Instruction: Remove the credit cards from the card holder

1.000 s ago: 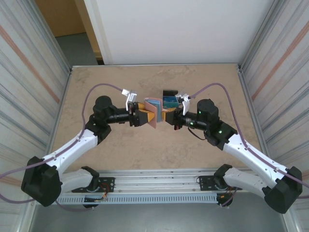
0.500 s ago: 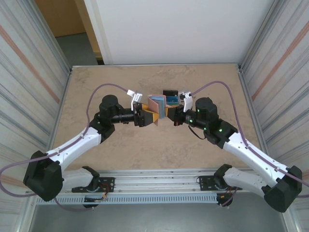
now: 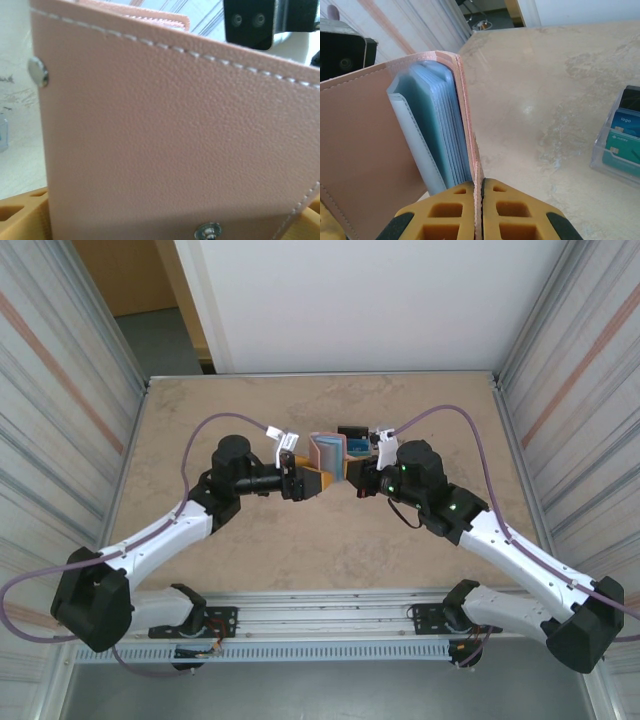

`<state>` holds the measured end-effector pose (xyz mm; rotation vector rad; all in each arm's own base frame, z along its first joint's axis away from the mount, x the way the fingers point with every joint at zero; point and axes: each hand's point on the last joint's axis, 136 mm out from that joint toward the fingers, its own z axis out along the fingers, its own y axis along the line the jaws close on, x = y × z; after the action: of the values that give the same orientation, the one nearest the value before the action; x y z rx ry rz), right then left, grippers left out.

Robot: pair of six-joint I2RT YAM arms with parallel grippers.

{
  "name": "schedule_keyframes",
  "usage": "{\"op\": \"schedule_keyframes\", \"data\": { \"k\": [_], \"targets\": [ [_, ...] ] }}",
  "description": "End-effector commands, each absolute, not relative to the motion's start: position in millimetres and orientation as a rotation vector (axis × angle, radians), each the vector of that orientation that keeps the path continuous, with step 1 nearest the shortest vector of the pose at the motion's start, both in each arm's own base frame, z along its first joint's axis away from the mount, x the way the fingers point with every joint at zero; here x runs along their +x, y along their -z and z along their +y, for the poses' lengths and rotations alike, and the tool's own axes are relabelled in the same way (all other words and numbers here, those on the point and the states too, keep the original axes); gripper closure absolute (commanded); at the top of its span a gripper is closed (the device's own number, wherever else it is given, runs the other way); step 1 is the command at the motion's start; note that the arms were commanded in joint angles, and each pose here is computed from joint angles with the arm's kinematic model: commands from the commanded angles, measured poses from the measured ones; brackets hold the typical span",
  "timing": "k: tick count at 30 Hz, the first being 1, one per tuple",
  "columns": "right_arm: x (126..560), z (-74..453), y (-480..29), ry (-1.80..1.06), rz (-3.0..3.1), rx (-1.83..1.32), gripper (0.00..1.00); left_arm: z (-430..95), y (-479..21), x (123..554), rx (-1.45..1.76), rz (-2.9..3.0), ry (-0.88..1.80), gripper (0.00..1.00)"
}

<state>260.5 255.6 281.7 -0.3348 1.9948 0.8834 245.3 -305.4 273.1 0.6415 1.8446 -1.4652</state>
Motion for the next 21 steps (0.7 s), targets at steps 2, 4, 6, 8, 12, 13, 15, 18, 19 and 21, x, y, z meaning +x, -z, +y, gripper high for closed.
{"op": "schedule_keyframes", "data": {
  "k": [2, 4, 6, 8, 12, 13, 15, 18, 19, 21],
  "targets": [
    [262, 252, -312, -0.896, 1.923, -0.287, 1.0, -305, -277, 248, 0.649, 1.843, 1.412, 0.09],
    [261, 251, -313, -0.898, 1.92, -0.288, 1.0, -305, -278, 249, 0.648, 1.841, 1.411, 0.13],
    [260, 251, -313, -0.895, 1.919, -0.287, 1.0, -305, -277, 249, 0.643, 1.846, 1.408, 0.15],
    [261, 251, -311, -0.889, 1.923, -0.286, 1.0, -304, -276, 250, 0.639, 1.85, 1.4, 0.19],
    [257, 245, -319, -0.885, 1.902, -0.278, 1.0, -303, -275, 251, 0.631, 1.859, 1.386, 0.24],
    [257, 244, -319, -0.88, 1.901, -0.274, 1.0, -302, -274, 252, 0.628, 1.862, 1.382, 0.25],
    [257, 242, -319, -0.875, 1.901, -0.27, 1.0, -302, -274, 252, 0.626, 1.864, 1.373, 0.27],
    [256, 240, -319, -0.871, 1.899, -0.266, 1.0, -299, -273, 252, 0.617, 1.872, 1.354, 0.28],
    [256, 239, -319, -0.869, 1.898, -0.264, 1.0, -299, -273, 252, 0.616, 1.872, 1.349, 0.28],
    [255, 239, -319, -0.869, 1.895, -0.265, 1.0, -298, -273, 252, 0.62, 1.87, 1.348, 0.32]
  ]
}}
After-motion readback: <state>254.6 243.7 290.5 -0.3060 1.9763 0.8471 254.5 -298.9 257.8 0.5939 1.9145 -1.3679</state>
